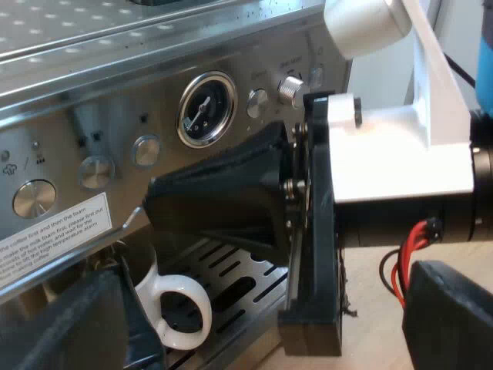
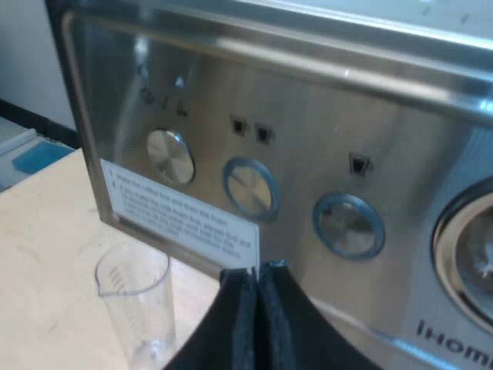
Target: Place mug into machine
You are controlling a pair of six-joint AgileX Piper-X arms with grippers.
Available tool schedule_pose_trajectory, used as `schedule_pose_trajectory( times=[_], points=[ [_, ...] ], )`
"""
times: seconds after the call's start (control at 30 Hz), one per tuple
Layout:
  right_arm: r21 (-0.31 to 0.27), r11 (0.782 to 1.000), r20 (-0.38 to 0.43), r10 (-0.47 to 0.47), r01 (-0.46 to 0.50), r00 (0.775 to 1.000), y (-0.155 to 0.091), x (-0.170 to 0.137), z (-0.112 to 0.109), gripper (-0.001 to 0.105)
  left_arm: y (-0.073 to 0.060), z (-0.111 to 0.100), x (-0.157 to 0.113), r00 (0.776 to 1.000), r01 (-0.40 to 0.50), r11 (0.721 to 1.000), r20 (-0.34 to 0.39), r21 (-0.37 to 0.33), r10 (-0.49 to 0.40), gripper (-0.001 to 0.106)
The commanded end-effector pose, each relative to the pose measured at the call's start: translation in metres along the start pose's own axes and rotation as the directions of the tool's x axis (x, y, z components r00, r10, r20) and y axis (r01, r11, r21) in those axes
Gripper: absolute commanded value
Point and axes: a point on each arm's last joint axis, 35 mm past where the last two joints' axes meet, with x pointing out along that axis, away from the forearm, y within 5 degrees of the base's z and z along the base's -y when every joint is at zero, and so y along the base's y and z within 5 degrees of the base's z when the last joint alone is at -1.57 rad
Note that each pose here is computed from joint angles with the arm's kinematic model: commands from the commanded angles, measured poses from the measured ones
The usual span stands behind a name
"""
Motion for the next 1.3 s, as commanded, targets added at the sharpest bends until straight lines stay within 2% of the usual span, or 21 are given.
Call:
schedule_pose_trajectory(
  times=[0.03, 0.3, 1.03, 1.3],
  points=[
    [-0.002, 1.0, 0.028, -0.018, 0.018, 0.999, -0.0033, 0.001, 0.0062, 0.0, -0.0019, 0.0022, -0.0021, 1.0, 0.009, 1.0, 0.018, -0.003, -0.009, 0.079],
    [0.01, 0.996, 0.027, -0.087, 0.087, 0.996, -0.0103, 0.0022, 0.0066, 0.0, -0.0022, 0.0022, -0.0021, 1.0, 0.016, 1.0, 0.016, -0.003, -0.016, 0.079],
    [0.003, 0.997, 0.007, -0.082, 0.082, 0.997, -0.0086, 0.0104, -0.0013, 0.0, -0.0022, 0.0022, -0.0021, 1.0, 0.016, 1.0, 0.016, -0.003, -0.016, 0.079],
    [0.027, 0.991, 0.047, -0.131, 0.13, 0.99, -0.0114, 0.0104, 0.0039, 0.0, -0.0022, 0.0022, -0.0021, 1.0, 0.016, 1.0, 0.016, -0.003, -0.016, 0.079]
  ],
)
